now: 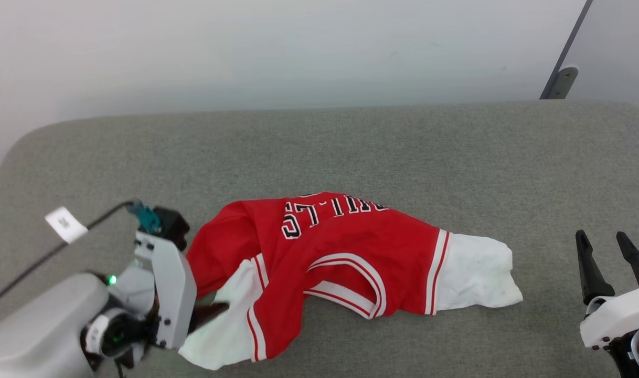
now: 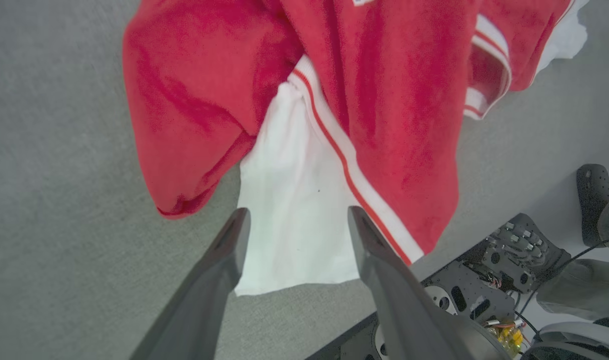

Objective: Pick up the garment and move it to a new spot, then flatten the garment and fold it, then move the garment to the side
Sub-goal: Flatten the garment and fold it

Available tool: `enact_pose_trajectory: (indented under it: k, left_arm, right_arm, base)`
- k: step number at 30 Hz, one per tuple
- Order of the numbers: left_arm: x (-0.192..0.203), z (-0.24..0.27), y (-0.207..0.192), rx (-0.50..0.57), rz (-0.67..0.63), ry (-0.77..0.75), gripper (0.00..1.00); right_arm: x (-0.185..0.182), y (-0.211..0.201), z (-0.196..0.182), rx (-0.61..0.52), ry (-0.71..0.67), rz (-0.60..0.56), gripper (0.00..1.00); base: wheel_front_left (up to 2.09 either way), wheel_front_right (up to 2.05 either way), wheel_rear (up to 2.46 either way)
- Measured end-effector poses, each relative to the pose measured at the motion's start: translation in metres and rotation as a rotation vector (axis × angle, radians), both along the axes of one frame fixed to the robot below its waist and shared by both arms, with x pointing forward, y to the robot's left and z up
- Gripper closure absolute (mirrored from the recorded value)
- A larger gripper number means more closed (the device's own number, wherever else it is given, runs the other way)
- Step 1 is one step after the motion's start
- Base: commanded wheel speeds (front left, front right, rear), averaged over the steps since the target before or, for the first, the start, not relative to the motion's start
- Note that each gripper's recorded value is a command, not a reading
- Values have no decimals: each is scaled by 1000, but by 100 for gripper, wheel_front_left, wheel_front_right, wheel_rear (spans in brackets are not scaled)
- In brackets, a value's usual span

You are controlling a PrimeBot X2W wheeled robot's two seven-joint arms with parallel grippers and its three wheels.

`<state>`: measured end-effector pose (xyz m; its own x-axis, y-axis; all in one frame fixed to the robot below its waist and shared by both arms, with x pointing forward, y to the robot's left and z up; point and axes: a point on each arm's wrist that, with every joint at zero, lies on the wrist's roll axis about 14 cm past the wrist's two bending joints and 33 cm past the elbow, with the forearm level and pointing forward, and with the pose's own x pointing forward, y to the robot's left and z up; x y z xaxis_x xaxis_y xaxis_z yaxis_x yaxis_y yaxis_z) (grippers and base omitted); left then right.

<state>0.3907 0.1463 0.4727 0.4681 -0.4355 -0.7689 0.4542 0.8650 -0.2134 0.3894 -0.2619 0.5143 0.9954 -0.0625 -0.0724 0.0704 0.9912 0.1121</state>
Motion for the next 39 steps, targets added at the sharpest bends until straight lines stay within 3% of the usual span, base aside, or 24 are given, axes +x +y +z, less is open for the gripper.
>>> enact_pose_trajectory:
  k: [7, 15, 16, 17, 18, 19, 20, 28, 39]
  left_arm:
    - [-14, -52, 19, 80, 44, 147, 0]
    - [-11, -83, 27, 131, 57, 177, 0]
    - [-10, -85, 28, 127, 71, 180, 12]
    - [-10, -87, 29, 129, 75, 184, 47]
    - [-9, -88, 29, 128, 76, 182, 59]
    - [-7, -89, 31, 122, 86, 186, 87]
    - [-7, -90, 32, 116, 96, 195, 100]
    - [8, -86, 53, 81, 190, 157, 100]
    - [28, -55, 129, 206, 327, 21, 100]
  right_arm:
    - [4, 2, -2, -4, 6, 7, 0]
    - [3, -3, -6, 0, 20, -5, 0]
    - [3, -4, -7, 0, 21, -6, 0]
    - [3, -4, -7, 0, 21, -6, 0]
    - [3, -4, -7, 0, 22, -7, 0]
    - [3, -4, -7, 0, 22, -7, 0]
    - [3, -4, -7, 0, 22, -7, 0]
    - [5, -6, -6, 4, 18, -12, 0]
    - [8, -1, -4, 4, 12, 0, 0]
  base:
    - [0, 0, 0]
    - [0, 0, 0]
    - [0, 0, 0]
    - [0, 0, 0]
    - [0, 0, 0]
    - [0, 0, 0]
    - [0, 0, 0]
    - [0, 0, 0]
    - [0, 0, 0]
